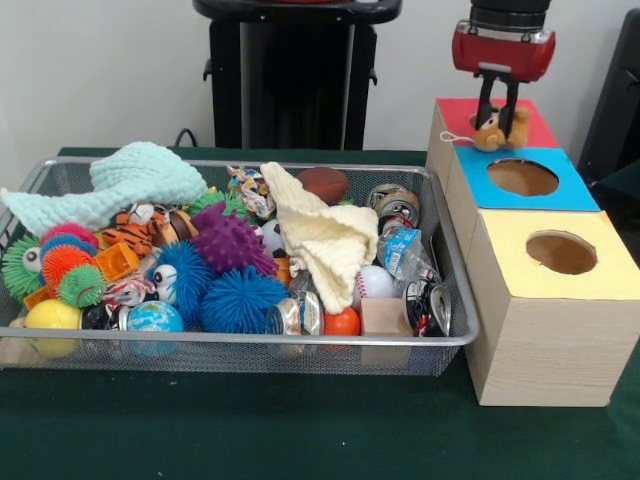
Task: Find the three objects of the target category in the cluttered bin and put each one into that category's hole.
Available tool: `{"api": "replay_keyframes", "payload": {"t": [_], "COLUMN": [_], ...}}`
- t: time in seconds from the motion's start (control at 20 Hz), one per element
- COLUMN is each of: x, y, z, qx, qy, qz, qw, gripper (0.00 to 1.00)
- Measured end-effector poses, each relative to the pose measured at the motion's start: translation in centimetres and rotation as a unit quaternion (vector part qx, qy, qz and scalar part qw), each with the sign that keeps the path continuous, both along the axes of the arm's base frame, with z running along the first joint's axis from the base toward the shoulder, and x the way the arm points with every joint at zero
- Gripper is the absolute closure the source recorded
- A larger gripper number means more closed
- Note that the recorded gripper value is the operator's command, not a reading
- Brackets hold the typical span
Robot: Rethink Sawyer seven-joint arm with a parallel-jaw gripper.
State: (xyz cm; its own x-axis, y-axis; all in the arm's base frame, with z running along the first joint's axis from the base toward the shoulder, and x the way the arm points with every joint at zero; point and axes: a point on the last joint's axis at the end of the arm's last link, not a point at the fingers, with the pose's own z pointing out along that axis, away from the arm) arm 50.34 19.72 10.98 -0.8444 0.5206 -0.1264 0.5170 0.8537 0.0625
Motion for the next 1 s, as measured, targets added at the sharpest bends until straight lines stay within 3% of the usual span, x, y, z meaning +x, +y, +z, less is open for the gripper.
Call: {"api": "replay_keyframes", "payload": {"t": [0.4, 1.0], "x": [-1.2, -3.0], "y": [2.8, 2.2], "z": [-0.1, -0.1], "qx": [0.002, 0.006], "qy": [0.002, 0.015], "qz": [0.027, 0.02], "qw": [0.9996, 0.9997], "gripper": [1.0, 1.0]}}
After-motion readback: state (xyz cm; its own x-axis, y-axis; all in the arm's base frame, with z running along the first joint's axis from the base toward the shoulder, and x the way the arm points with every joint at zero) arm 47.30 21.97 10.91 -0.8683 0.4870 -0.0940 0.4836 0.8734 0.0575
